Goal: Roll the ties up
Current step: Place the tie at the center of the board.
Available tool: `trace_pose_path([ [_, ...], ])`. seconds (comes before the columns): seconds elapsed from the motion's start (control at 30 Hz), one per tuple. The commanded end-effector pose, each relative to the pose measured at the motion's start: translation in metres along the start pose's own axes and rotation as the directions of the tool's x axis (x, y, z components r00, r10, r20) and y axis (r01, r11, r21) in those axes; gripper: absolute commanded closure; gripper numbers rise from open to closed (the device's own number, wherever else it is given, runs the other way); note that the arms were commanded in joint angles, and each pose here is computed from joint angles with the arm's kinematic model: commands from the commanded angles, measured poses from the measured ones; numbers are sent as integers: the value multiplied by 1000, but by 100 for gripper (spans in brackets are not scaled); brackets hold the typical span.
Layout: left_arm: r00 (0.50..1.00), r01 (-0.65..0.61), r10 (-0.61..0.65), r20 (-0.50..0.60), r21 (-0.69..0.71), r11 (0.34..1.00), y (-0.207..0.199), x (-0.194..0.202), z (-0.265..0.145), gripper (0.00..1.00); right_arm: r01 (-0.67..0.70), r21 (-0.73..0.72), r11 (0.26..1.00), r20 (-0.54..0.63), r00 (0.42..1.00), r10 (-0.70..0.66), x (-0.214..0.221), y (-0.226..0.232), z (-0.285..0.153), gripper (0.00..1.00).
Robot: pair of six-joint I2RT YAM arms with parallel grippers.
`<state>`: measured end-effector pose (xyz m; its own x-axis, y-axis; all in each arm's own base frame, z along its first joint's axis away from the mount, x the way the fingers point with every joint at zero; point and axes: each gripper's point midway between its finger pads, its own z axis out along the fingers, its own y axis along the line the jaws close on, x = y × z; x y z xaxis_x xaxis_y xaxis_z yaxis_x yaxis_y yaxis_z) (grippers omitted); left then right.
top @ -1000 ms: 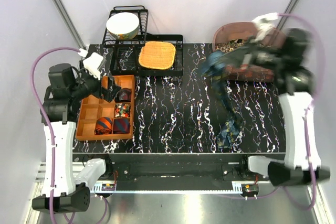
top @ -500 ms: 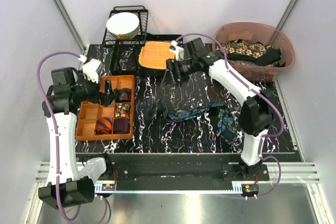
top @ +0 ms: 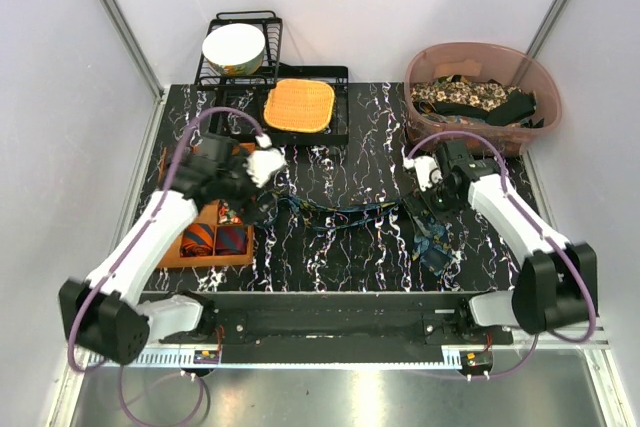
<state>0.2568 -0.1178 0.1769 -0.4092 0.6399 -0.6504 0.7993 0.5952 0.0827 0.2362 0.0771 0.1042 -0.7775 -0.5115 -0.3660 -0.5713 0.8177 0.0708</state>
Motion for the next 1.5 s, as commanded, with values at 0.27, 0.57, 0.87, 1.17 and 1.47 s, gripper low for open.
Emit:
trace_pose_path([
  [0.27,940,-270,261,-220,-13,963,4,33,69,12,23,41,999,-156,988,-16,17,-29,49,29],
  [0.57,905,-280,282,-318,53,959,-5,54,105,21,33,7,999,-234,972,-31,38,-42,53,89],
  [0.87,859,-294,359,-365,223,929,-42,79,108,68,121,-23,992,-278,953,-123,62,-53,29,100],
  [1.17,881,-279,376,-286,329,902,-79,68,73,100,76,-19,997,-238,968,-78,58,-99,8,79],
  [1.47,895,-256,347,-281,313,914,-77,60,73,100,-189,-194,963,-179,972,155,30,-47,30,28],
])
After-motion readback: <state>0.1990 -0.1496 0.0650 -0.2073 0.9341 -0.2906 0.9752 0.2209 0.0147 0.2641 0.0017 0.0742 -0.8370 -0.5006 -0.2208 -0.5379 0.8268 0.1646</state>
